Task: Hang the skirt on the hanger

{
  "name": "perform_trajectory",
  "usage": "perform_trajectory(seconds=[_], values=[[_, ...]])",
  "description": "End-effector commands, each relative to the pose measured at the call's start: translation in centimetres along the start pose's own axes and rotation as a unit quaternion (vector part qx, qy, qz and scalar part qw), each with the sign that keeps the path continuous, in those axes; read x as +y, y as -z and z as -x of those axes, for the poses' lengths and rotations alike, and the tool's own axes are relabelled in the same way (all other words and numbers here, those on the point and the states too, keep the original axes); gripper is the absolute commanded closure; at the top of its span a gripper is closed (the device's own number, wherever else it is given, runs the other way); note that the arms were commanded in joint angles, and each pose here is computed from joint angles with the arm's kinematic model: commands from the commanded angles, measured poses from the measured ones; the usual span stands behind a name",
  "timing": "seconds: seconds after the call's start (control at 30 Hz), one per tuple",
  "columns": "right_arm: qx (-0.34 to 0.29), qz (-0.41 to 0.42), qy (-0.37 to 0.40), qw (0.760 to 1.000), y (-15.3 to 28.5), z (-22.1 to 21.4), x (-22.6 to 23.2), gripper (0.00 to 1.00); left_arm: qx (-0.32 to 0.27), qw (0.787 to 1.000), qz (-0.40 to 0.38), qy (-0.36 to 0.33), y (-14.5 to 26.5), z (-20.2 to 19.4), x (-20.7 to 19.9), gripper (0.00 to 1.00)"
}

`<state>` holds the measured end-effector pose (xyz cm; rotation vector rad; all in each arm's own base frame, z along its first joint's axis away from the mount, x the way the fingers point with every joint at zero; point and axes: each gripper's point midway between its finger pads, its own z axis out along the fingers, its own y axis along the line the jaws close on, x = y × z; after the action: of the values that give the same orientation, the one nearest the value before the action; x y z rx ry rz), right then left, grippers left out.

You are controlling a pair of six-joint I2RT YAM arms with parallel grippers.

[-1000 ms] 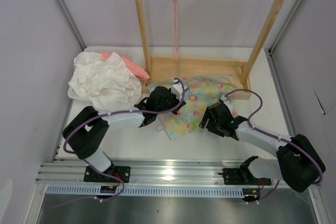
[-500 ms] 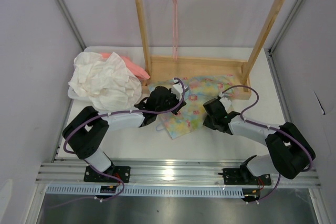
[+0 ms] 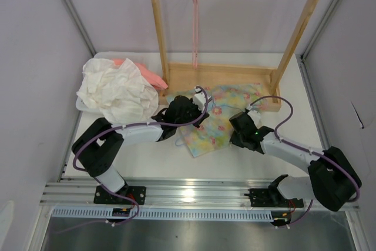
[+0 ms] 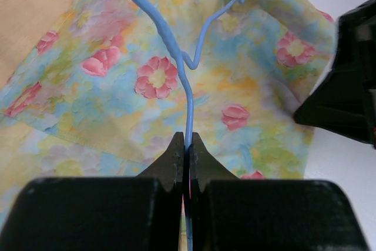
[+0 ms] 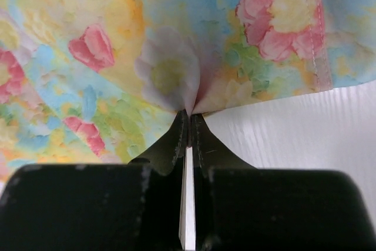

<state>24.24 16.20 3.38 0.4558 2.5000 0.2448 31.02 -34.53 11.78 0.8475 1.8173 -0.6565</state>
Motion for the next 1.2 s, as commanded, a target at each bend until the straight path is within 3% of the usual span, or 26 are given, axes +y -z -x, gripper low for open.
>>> perform_trajectory(seconds=[0.0,0.6,1.1,1.17], values=[[0.013,-0.011,0.007,1.000,1.8,-1.0,-1.8,1.00,-0.066,0.998,0.010,-0.011,-1.0,4.9,0.7,1.00],[0.024,-0.003,0.006,1.000,4.1,-2.2,-3.6,1.00,-0.069,0.995,0.028,-0.063,-2.2,7.9,2.7,1.00],[0.029,0.011,0.008,0.999,4.5,-2.7,-2.8,1.00,-0.085,0.995,0.021,-0.037,-1.6,8.5,2.8,1.00],[0.021,0.015,0.007,1.000,4.9,-2.3,-2.7,0.86,-0.096,0.995,0.018,-0.038,-0.7,9.5,2.4,1.00]])
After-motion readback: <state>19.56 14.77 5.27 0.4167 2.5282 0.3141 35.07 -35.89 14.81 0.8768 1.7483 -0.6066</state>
